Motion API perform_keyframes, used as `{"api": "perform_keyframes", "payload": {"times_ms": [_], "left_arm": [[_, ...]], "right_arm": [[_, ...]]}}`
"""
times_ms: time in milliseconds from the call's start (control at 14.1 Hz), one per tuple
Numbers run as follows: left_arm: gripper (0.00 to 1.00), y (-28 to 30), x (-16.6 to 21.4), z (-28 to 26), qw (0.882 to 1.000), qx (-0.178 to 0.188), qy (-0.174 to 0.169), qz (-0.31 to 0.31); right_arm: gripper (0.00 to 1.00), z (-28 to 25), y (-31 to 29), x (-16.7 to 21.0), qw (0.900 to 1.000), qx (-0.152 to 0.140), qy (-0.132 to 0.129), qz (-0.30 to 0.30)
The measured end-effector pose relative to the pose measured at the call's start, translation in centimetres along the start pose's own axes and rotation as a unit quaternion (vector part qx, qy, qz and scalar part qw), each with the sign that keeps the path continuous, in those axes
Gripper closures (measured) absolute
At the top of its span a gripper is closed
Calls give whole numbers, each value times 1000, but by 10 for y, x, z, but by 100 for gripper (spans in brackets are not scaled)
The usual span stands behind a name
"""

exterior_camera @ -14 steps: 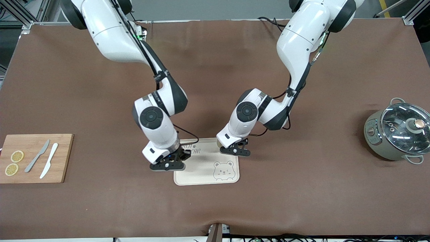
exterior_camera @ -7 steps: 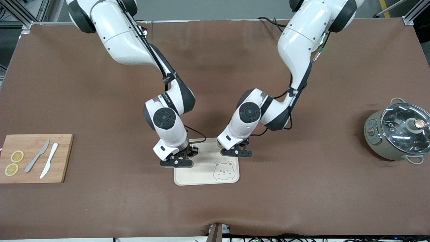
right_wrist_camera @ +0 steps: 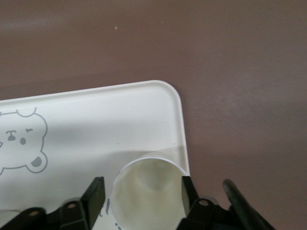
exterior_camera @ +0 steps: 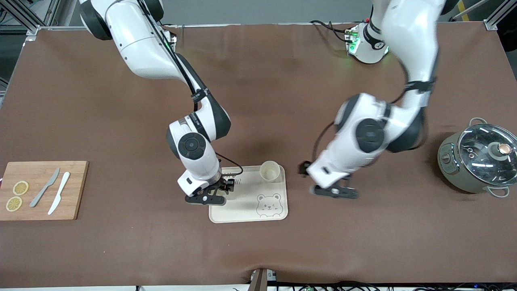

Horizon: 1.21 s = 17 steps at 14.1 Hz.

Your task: Place white IKEA cup upright on tray with both arms

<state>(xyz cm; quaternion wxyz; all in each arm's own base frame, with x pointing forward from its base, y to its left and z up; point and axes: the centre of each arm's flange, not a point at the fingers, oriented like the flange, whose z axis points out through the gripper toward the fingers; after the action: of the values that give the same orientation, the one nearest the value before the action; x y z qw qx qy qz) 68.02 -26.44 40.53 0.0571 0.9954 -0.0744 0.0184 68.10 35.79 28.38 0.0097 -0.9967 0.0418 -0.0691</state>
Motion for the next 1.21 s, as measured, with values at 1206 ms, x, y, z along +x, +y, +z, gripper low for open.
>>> {"api": "perform_keyframes", "payload": {"times_ms": [1206], "left_arm": [[0, -75, -80, -196, 999, 31, -8, 12]], "right_arm": [[0, -194, 219, 95, 996, -3, -8, 90]]}}
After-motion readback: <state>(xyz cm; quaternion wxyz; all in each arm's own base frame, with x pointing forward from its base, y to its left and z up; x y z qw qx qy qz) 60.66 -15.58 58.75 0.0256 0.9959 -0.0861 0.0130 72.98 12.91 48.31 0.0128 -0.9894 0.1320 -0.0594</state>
